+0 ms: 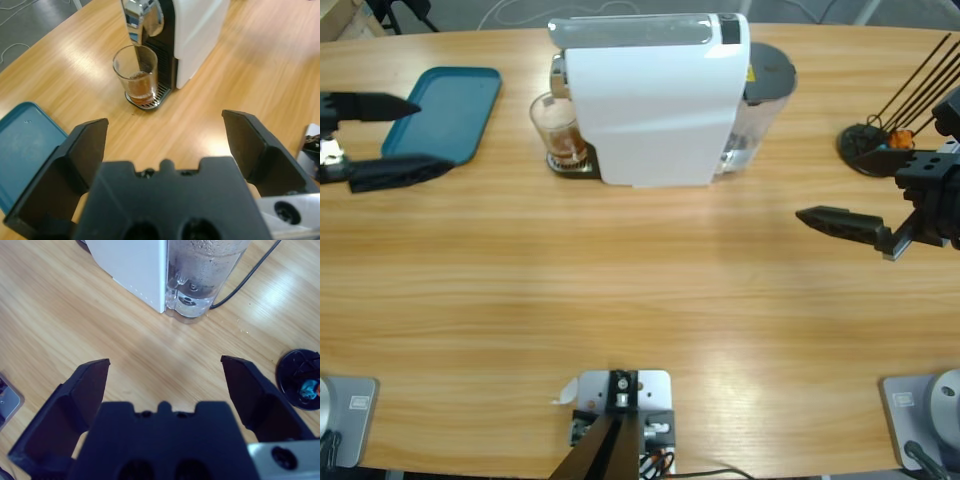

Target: Pour coffee

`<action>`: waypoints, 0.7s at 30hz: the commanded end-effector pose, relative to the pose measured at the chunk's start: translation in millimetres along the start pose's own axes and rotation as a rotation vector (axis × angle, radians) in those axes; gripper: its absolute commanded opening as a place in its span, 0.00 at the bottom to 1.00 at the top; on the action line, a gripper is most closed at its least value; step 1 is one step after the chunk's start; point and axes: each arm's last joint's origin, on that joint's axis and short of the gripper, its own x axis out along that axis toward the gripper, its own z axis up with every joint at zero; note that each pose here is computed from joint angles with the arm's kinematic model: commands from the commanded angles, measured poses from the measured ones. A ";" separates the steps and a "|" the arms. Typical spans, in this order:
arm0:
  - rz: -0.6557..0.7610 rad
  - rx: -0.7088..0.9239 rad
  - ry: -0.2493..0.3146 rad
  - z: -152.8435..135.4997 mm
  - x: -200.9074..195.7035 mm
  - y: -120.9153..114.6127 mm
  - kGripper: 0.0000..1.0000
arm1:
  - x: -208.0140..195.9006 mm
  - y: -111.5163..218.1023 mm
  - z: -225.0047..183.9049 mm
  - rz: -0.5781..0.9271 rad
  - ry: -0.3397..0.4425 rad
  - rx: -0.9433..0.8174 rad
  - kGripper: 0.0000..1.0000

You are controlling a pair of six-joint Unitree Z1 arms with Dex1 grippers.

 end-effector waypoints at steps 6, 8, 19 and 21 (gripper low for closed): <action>-0.098 0.032 0.041 21.5 68.8 64.7 1.00 | 12.3 2.4 -8.4 0.018 0.068 0.005 1.00; -0.109 0.057 0.055 19.9 77.4 68.6 1.00 | 14.7 2.5 -8.0 0.017 0.077 0.004 1.00; -0.127 0.153 0.109 15.3 106.6 67.6 1.00 | 10.8 3.7 -4.7 0.043 0.111 0.004 1.00; -0.123 0.164 0.109 13.6 111.7 70.0 1.00 | 10.5 3.7 -4.9 0.043 0.117 0.004 1.00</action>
